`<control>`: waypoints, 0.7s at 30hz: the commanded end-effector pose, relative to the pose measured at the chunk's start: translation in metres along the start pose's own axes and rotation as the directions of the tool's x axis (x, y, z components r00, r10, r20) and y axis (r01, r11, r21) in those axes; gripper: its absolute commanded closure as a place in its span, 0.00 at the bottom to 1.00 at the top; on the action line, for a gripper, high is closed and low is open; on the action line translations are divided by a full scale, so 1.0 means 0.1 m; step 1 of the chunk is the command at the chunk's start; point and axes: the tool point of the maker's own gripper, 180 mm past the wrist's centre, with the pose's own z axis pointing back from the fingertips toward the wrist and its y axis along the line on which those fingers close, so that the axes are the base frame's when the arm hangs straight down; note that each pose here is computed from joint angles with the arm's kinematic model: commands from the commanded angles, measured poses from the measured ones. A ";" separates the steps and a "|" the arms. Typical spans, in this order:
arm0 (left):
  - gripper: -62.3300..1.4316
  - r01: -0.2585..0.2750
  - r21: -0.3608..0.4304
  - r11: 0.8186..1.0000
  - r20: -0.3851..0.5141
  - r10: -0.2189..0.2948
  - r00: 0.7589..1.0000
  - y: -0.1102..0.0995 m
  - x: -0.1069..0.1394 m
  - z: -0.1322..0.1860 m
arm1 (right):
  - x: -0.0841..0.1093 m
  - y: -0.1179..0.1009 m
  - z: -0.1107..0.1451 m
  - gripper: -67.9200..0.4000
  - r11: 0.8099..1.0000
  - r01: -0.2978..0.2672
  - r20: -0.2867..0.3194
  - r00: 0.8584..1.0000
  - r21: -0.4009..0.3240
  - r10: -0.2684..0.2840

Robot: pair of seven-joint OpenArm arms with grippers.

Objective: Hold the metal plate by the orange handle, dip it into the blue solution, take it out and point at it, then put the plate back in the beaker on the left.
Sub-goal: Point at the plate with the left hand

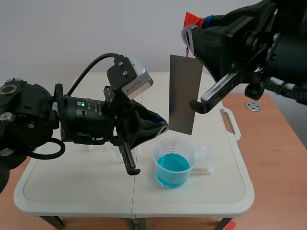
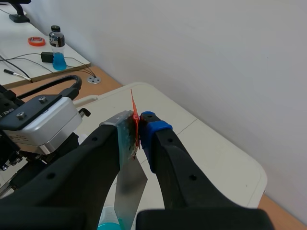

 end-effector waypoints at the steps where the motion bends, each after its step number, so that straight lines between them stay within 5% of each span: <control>1: 0.92 0.007 -0.006 1.000 0.028 -0.007 1.000 -0.01 0.09 -0.01 | 0.11 0.01 0.01 0.97 1.000 -0.008 0.039 0.999 0.006 0.008; 12: 0.92 0.022 0.014 1.000 -0.002 -0.022 1.000 0.04 0.01 0.03 | 0.11 0.00 0.01 0.97 1.000 -0.009 0.041 0.999 0.005 0.009; 21: 0.92 -0.032 0.210 0.977 -0.081 0.050 0.995 0.38 -0.47 0.66 | 0.11 0.00 0.01 0.97 1.000 -0.009 0.042 0.999 0.006 0.009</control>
